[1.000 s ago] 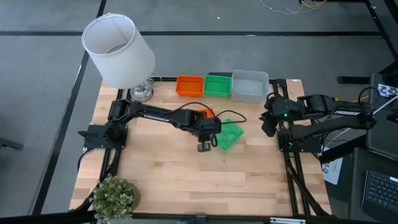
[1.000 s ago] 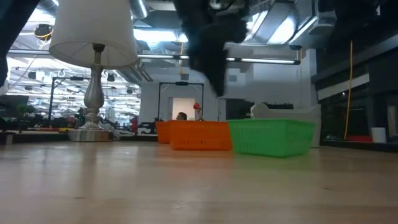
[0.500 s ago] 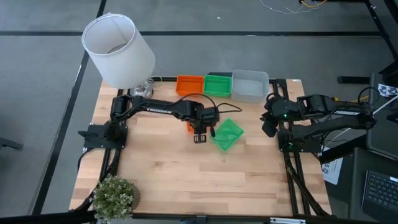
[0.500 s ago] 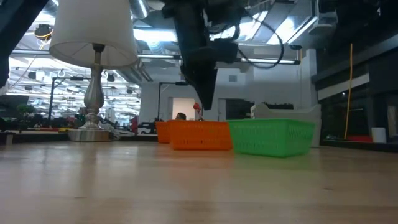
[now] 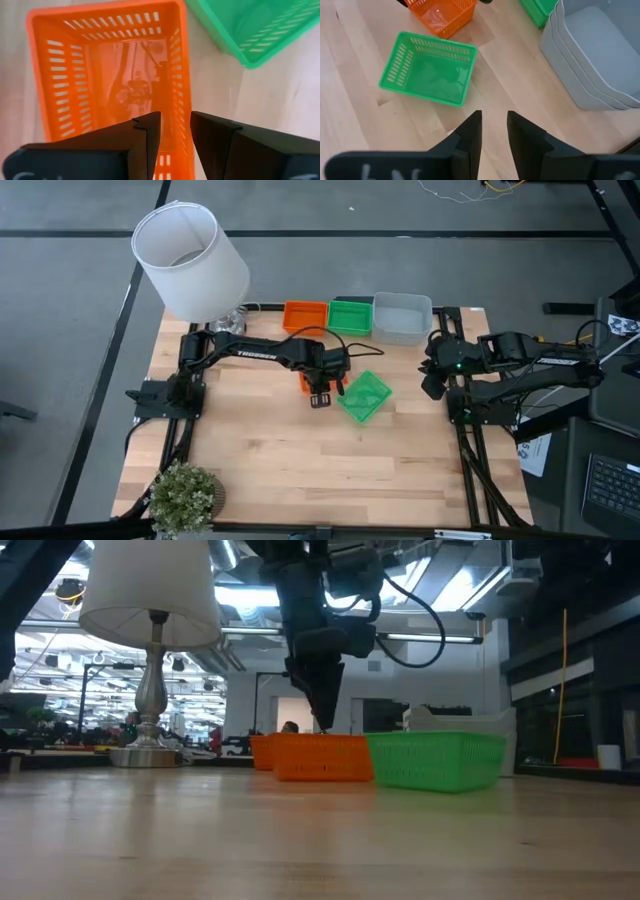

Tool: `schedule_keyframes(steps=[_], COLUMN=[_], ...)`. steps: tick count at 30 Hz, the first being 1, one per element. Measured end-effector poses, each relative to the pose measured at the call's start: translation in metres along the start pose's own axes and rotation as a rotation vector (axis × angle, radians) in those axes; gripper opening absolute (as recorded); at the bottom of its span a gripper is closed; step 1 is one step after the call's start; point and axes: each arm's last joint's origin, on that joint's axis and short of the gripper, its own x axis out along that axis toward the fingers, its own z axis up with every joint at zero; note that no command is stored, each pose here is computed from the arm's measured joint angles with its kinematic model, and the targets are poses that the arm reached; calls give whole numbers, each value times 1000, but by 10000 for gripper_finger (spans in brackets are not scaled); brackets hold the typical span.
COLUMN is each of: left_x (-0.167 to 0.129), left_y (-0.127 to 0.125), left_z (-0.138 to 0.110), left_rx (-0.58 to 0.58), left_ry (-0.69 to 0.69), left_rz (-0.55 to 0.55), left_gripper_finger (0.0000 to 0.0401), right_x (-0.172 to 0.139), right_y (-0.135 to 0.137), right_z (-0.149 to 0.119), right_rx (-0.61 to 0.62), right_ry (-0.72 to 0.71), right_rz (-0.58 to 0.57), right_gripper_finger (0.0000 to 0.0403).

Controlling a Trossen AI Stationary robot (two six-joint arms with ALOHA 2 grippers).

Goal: Stack baskets by color
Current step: Stack the bottom orange bin on the top of the stacked orange bins

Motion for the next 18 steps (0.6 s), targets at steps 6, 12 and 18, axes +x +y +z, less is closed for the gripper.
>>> schedule_keyframes(steps=[6,12,18], left_x=[8,27,51], left_y=[-4,-9,-6], left_z=[-1,-5,-7], left_rx=[-16,-8,11], left_ry=[19,67,99], left_rz=[-16,-11,83], left_gripper_finger=[99,99,92], right_x=[0,0,0], right_y=[0,0,0], right_z=[0,0,0], right_rx=[-12,-13,-13], right_ry=[0,2,3], right_rz=[-1,-2,-2], right_gripper_finger=[92,92,92])
